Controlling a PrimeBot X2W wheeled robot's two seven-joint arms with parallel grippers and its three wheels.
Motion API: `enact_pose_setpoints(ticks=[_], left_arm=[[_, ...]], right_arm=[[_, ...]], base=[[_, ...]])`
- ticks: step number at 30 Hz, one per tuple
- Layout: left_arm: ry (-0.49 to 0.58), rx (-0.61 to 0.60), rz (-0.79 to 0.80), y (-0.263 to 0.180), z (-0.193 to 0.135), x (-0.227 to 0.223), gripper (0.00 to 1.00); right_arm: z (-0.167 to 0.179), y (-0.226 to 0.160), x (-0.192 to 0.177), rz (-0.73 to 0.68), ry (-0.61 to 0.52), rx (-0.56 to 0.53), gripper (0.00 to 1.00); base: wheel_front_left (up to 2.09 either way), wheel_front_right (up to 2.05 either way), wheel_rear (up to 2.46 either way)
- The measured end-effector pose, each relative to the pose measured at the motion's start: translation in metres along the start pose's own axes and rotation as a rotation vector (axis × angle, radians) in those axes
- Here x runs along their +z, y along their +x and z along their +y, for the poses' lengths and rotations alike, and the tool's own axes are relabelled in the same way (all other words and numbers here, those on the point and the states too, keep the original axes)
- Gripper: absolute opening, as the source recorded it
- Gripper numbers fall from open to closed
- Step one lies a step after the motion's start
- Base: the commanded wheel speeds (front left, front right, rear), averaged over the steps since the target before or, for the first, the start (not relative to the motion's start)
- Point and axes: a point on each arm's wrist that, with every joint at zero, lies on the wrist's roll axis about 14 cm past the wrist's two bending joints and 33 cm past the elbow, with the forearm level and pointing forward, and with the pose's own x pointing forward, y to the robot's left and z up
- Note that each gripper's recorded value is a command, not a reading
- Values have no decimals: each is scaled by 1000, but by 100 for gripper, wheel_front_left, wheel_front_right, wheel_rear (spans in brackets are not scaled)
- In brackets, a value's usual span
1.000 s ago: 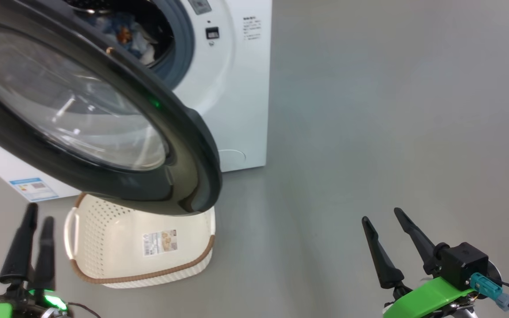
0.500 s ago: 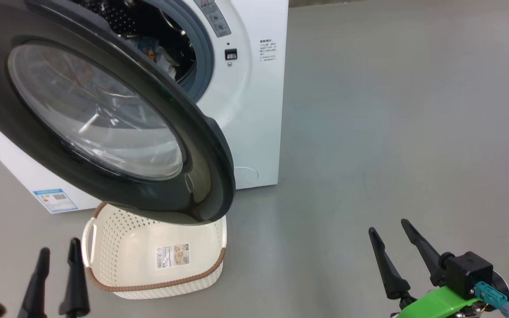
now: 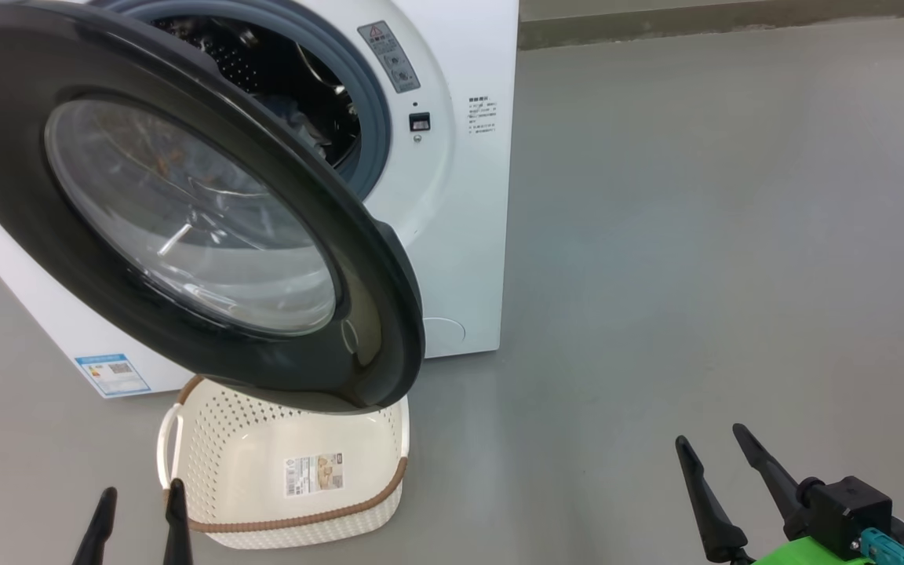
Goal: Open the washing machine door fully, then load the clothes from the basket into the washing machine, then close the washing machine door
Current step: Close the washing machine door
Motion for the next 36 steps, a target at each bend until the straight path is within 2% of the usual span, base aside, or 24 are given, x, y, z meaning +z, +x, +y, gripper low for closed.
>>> enact_pose_setpoints(ticks=[26, 27, 28, 36], left_arm=[[7, -1, 19, -2, -4, -6, 100], [6, 0, 18, -2, -4, -5, 100], [6, 0, 18, -2, -4, -6, 100], [3, 3, 26, -1, -4, -8, 100]], right_arm=[[-3, -1, 3, -7, -1, -9, 100], [-3, -1, 4, -14, -1, -9, 44], [-3, -1, 3, -14, -1, -9, 0], [-3, 0, 1, -6, 2, -10, 0]], base=[[0, 0, 0], [0, 0, 0], [0, 0, 0], [0, 0, 0]])
